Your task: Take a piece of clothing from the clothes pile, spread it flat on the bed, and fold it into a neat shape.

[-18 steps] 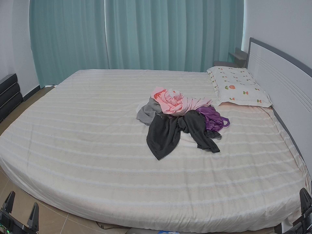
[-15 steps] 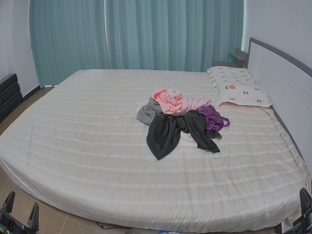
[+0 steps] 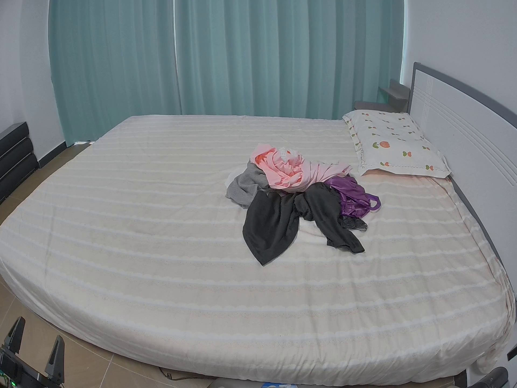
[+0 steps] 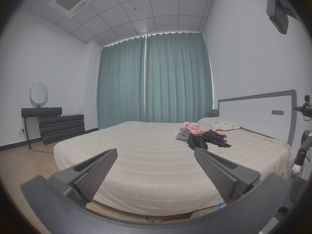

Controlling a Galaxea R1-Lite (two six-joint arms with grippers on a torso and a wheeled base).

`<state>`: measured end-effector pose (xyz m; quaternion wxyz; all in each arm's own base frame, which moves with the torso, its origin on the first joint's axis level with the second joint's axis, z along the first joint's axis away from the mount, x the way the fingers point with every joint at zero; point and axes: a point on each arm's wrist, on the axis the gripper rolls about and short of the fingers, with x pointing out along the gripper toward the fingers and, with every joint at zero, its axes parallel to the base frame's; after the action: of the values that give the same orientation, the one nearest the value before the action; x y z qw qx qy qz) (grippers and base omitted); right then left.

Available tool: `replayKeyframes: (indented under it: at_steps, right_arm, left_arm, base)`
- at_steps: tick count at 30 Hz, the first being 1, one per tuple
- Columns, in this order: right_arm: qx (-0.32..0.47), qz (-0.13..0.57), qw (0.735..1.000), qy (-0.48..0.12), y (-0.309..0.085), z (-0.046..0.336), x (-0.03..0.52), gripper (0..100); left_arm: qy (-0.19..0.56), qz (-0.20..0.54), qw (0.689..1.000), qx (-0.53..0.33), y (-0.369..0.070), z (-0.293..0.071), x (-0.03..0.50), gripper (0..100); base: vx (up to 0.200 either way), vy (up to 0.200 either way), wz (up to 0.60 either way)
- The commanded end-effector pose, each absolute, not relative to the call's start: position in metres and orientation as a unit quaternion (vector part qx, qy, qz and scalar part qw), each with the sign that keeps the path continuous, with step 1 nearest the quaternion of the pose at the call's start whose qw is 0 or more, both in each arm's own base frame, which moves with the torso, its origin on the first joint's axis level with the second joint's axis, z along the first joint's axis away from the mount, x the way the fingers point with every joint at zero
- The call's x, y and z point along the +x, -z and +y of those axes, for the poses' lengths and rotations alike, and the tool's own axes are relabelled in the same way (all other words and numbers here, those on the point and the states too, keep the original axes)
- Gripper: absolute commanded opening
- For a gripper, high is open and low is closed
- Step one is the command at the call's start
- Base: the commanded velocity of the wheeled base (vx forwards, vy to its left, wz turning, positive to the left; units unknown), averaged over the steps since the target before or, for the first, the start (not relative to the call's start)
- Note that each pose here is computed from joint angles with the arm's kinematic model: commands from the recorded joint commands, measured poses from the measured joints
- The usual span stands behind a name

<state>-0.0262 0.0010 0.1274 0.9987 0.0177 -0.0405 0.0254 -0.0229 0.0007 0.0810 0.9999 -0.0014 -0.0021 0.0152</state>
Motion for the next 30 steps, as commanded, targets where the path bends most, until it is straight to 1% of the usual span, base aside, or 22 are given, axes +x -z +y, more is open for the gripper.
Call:
replayKeyframes:
  at_steps: [1, 2, 5, 7, 12, 13, 14, 17, 21, 26, 28, 29, 30]
  right_arm:
    - [0.036, 0.066, 0.996, -0.051, -0.158, 0.002, 0.016, 0]
    - [0.043, 0.098, 0.992, -0.066, -0.157, 0.003, 0.035, 0]
    - [0.057, 0.125, 0.985, -0.107, -0.158, 0.008, 0.06, 0]
    - [0.059, 0.147, 0.98, -0.121, -0.16, 0.012, 0.083, 0]
    - [0.056, 0.203, 0.968, -0.135, -0.157, 0.024, 0.139, 0]
    - [0.056, 0.206, 0.968, -0.136, -0.157, 0.025, 0.142, 0]
    - [0.059, 0.223, 0.963, -0.14, -0.154, 0.031, 0.165, 0]
    - [0.069, 0.246, 0.956, -0.146, -0.147, 0.041, 0.198, 0]
    - [0.103, 0.272, 0.946, -0.141, -0.131, 0.06, 0.253, 0]
    - [0.132, 0.284, 0.944, -0.107, -0.094, 0.084, 0.323, 0]
    - [0.15, 0.284, 0.942, -0.096, -0.082, 0.091, 0.342, 0]
    - [0.15, 0.284, 0.942, -0.096, -0.082, 0.091, 0.342, 0]
    - [0.174, 0.288, 0.938, -0.084, -0.068, 0.1, 0.36, 0]
  left_arm:
    - [-0.015, 0.0, 1.0, -0.002, -0.076, 0.001, -0.023, 100]
    - [-0.015, 0.0, 1.0, -0.002, -0.076, 0.001, -0.023, 100]
    - [-0.015, 0.0, 1.0, -0.002, -0.076, 0.001, -0.023, 100]
    - [-0.015, 0.0, 1.0, -0.002, -0.076, 0.001, -0.023, 100]
    - [-0.015, 0.0, 1.0, -0.002, -0.076, 0.001, -0.023, 100]
    - [-0.015, 0.0, 1.0, -0.002, -0.076, 0.001, -0.023, 100]
    - [-0.015, 0.0, 1.0, -0.002, -0.076, 0.001, -0.023, 100]
    - [-0.015, 0.0, 1.0, -0.002, -0.076, 0.001, -0.023, 100]
    - [-0.015, 0.0, 1.0, -0.002, -0.076, 0.001, -0.023, 100]
    - [-0.015, 0.0, 1.0, -0.002, -0.076, 0.001, -0.023, 100]
    - [-0.015, 0.0, 1.0, -0.002, -0.076, 0.001, -0.023, 100]
    - [-0.015, 0.0, 1.0, -0.002, -0.076, 0.001, -0.023, 100]
    - [-0.015, 0.0, 1.0, -0.002, -0.076, 0.001, -0.023, 100]
  base:
    - [0.0, 0.0, 0.0]
    - [0.0, 0.0, 0.0]
    - [0.0, 0.0, 0.0]
    - [0.0, 0.0, 0.0]
    - [0.0, 0.0, 0.0]
    - [0.0, 0.0, 0.0]
    - [0.0, 0.0, 0.0]
    - [0.0, 0.0, 0.0]
    - [0.0, 0.0, 0.0]
    - [0.0, 0.0, 0.0]
    - [0.0, 0.0, 0.0]
    - [0.0, 0.0, 0.0]
    - [0.0, 0.0, 0.0]
